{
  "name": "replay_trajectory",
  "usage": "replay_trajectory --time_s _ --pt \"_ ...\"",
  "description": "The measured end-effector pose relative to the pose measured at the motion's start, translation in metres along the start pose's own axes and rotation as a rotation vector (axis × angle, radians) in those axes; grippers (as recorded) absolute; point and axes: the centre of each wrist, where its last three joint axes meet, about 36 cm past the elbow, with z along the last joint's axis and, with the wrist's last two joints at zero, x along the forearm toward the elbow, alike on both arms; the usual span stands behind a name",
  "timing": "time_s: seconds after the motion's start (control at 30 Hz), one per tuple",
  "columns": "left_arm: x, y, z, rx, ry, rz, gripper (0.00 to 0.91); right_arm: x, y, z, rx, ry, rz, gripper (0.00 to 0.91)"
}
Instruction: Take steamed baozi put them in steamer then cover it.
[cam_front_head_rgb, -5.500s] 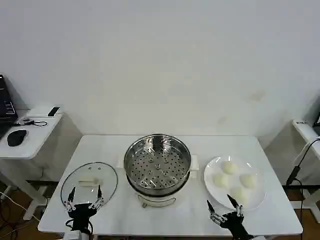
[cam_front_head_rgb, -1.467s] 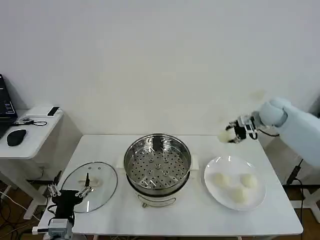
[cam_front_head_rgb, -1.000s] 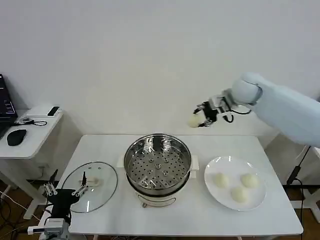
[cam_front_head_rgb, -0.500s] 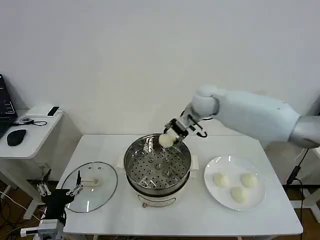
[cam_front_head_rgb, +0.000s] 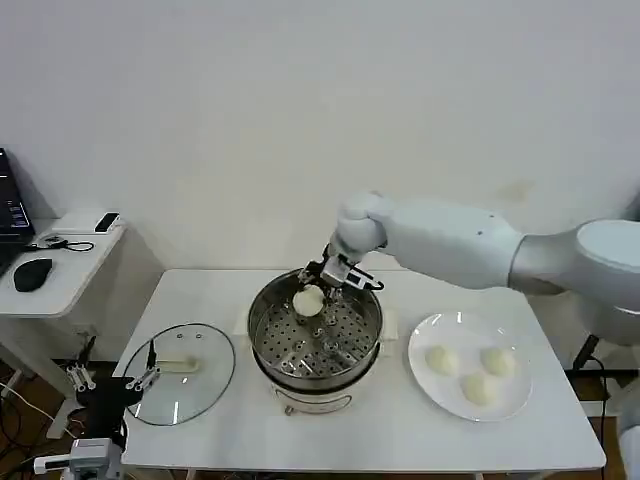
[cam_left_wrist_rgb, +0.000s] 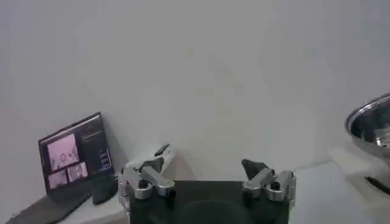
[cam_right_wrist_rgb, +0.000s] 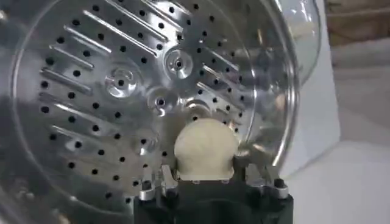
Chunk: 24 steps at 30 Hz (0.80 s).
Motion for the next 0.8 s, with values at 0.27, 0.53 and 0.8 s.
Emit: replay_trajectory --time_s 0.27,0.53,0.8 --pt "0.0 0.0 0.0 0.003 -0.002 -0.002 0.907 -0.009 -0.003 0.005 0.051 0.011 -0.004 0.907" --pt "0.001 0.0 -0.002 0.005 -0.004 -0.001 0.907 0.008 -0.007 0.004 0.065 0.02 0.0 0.907" --pt "0.001 -0.001 -0.006 0.012 -0.013 0.015 0.907 0.062 0.0 0.001 -0.017 0.04 0.035 0.907"
